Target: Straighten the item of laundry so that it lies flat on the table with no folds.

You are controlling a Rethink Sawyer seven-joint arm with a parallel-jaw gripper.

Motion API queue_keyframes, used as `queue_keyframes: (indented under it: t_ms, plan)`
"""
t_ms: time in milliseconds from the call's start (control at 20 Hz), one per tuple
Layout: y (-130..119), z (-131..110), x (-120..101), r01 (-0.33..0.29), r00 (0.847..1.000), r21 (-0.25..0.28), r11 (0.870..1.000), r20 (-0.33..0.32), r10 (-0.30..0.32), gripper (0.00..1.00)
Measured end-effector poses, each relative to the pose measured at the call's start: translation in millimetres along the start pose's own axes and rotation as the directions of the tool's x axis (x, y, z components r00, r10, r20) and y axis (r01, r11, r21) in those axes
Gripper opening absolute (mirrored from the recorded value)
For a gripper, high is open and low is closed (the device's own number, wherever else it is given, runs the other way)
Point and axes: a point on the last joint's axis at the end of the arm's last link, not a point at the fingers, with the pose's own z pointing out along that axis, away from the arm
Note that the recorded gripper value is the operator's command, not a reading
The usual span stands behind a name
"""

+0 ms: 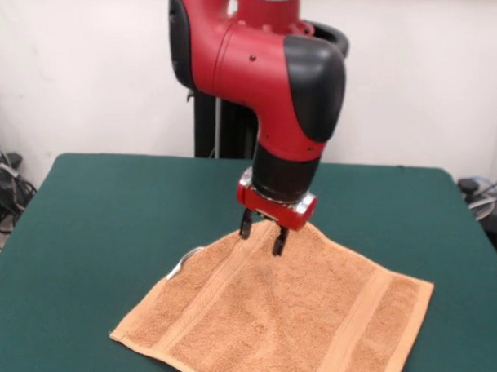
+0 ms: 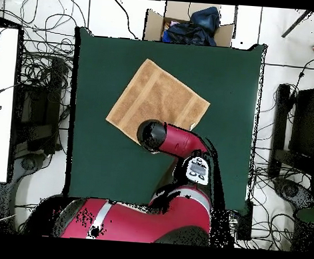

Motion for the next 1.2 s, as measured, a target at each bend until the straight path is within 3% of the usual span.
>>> queue_keyframes:
  t_ms: [500,650,900,1200]
  plan:
    - [11,-18,-17,0.002,0.999,-0.021,1.000,0.045,-0.001,1.00]
    - [14,-10,-21,0.005,0.999,-0.026,1.000,0.054,-0.003,1.00]
    - [23,29,-27,0.014,0.997,-0.028,1.000,0.075,-0.012,1.00]
    - [27,27,-33,0.021,0.999,-0.003,1.000,0.049,-0.021,1.00]
